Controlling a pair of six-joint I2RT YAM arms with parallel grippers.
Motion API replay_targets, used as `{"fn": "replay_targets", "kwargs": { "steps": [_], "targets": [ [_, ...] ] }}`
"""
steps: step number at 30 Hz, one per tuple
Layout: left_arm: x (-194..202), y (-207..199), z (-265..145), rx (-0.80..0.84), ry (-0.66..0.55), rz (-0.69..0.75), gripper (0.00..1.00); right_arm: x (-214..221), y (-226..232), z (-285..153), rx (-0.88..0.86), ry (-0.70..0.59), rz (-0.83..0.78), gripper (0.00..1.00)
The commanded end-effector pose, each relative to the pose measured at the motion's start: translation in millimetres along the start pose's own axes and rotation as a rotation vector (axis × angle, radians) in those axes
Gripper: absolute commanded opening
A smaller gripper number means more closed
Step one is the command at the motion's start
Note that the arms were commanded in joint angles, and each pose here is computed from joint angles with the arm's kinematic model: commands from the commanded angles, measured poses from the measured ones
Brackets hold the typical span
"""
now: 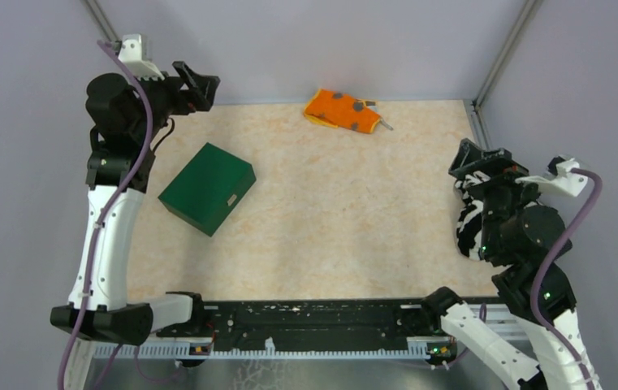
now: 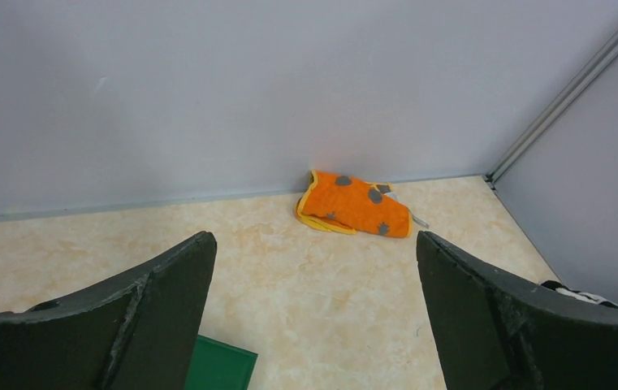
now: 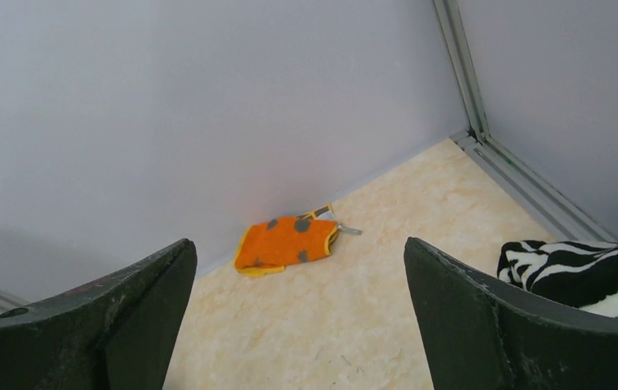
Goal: Organize the mixed jewelry
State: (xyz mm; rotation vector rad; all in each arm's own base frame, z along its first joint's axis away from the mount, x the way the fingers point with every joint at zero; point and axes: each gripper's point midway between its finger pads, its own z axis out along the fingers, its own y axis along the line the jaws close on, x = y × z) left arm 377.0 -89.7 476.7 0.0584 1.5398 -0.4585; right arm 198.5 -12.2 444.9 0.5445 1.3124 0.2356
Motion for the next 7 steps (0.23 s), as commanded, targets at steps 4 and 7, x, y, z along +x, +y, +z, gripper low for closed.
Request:
{"fn": "replay_targets", "kwargs": {
  "steps": [4, 7],
  "targets": [
    [-20.1, 8.7, -6.1, -0.072, -0.099, -0.061, 0.99, 7.7, 9.1, 11.9, 0.012, 0.027, -0.027, 0.98],
    [-16.3, 10.7, -4.6, -0.079, -0.087, -0.059, 0.99, 8.7, 10.9, 13.3, 0.008, 0.027, -0.023, 0.98]
  ]
}}
